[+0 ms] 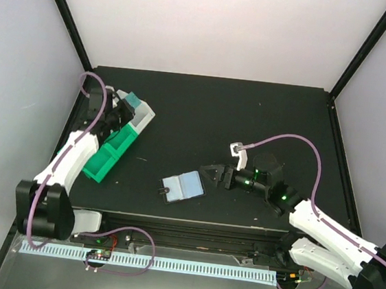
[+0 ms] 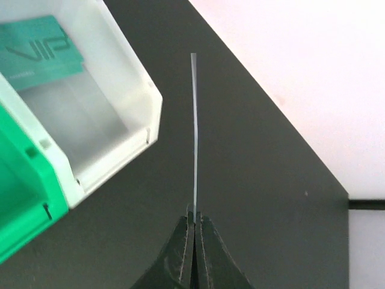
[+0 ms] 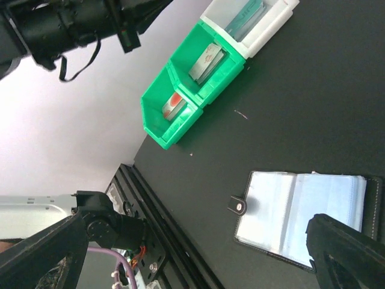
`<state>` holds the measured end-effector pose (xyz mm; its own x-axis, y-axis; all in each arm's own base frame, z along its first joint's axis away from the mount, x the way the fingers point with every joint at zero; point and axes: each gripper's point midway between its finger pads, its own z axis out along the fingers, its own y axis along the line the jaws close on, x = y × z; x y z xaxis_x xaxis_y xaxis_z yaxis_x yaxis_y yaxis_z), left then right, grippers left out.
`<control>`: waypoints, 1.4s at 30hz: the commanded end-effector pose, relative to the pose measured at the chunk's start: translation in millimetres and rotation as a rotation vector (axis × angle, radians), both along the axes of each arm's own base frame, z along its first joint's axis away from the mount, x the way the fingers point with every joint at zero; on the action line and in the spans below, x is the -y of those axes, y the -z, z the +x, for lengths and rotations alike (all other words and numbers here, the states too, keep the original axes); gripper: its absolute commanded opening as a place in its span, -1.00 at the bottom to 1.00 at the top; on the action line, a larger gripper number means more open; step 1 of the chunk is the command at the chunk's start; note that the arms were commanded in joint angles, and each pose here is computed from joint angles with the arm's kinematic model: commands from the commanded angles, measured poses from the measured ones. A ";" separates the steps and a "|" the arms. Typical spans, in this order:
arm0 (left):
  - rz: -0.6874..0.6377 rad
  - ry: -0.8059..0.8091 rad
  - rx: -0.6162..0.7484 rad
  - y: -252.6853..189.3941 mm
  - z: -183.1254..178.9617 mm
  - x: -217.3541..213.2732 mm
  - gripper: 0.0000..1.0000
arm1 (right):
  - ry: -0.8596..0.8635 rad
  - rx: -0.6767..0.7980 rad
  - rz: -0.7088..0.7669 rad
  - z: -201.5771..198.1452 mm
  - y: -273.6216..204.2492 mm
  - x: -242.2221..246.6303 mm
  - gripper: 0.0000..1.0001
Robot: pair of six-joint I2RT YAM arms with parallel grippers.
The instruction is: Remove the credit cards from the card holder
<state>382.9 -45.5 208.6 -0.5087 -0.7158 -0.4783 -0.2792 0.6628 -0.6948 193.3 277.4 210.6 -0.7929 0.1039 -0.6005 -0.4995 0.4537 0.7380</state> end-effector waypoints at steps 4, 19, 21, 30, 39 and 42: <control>0.062 -0.083 -0.105 12.9 39.0 -29.9 -0.97 | 0.053 0.108 -0.024 7.4 -25.8 11.7 1.00; 0.081 -0.219 -0.211 52.4 74.4 -70.6 -0.97 | 0.020 0.100 -0.077 6.2 -12.9 9.3 1.00; 0.075 -0.213 -0.218 58.0 79.0 -72.4 -0.97 | 0.014 0.091 -0.086 5.2 -10.0 9.3 1.00; 0.059 -0.191 -0.252 77.0 95.4 -80.1 -0.97 | 0.047 0.116 -0.101 7.4 -16.1 16.0 1.00; 0.061 -0.170 -0.275 87.8 105.9 -92.5 -0.97 | 0.058 0.105 -0.105 9.9 -14.5 15.9 1.00; 0.054 -0.158 -0.285 92.6 107.0 -93.8 -0.95 | 0.058 0.089 -0.107 10.0 -8.6 15.2 1.00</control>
<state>477.5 42.2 103.9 -0.5062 -0.7879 -0.3506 -0.5935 0.6132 -0.5213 197.7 262.6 211.8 -0.7456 0.0606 -0.6636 -0.5293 0.5512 0.6450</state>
